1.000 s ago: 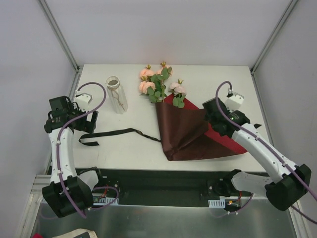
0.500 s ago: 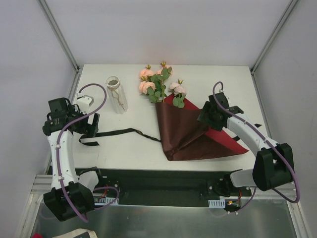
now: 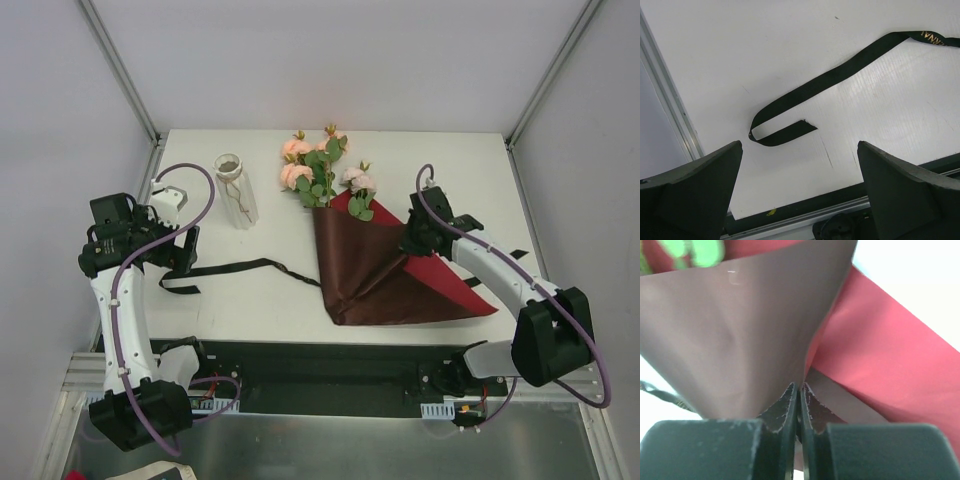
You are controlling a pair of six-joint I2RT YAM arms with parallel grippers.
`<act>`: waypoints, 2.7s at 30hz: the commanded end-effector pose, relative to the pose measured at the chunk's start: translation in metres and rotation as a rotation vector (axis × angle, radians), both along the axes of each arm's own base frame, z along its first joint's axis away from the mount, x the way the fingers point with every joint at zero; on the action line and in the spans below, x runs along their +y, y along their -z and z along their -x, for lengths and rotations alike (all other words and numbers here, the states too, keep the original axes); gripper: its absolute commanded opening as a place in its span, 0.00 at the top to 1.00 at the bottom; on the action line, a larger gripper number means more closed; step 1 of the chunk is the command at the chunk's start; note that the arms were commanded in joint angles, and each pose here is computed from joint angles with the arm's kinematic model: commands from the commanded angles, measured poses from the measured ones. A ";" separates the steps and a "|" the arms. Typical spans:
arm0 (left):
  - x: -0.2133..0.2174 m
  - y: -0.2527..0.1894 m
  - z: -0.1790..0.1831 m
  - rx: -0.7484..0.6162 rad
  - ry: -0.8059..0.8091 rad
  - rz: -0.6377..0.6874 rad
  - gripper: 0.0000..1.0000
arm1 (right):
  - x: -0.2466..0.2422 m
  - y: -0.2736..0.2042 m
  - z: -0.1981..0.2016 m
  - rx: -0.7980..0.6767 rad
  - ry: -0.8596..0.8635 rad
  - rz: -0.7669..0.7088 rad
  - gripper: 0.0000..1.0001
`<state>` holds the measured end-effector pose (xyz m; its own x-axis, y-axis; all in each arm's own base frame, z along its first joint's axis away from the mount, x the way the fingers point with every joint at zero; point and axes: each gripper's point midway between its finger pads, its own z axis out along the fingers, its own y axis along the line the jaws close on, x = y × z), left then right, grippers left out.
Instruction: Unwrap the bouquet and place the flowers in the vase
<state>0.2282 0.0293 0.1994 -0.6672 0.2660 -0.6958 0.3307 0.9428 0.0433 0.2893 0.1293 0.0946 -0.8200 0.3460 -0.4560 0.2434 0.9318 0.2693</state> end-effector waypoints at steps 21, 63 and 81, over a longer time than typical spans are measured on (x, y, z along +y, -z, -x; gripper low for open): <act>0.014 -0.025 0.003 -0.033 -0.119 -0.039 0.01 | 0.331 -0.114 0.060 -0.339 -1.023 -0.179 0.38; -0.246 0.049 -0.074 0.373 0.753 0.166 0.01 | 0.069 -0.132 0.029 -0.451 -0.467 -0.108 0.10; -0.257 0.094 -0.082 0.426 0.735 0.094 0.61 | 0.055 -0.159 0.028 -0.488 -0.406 -0.257 0.20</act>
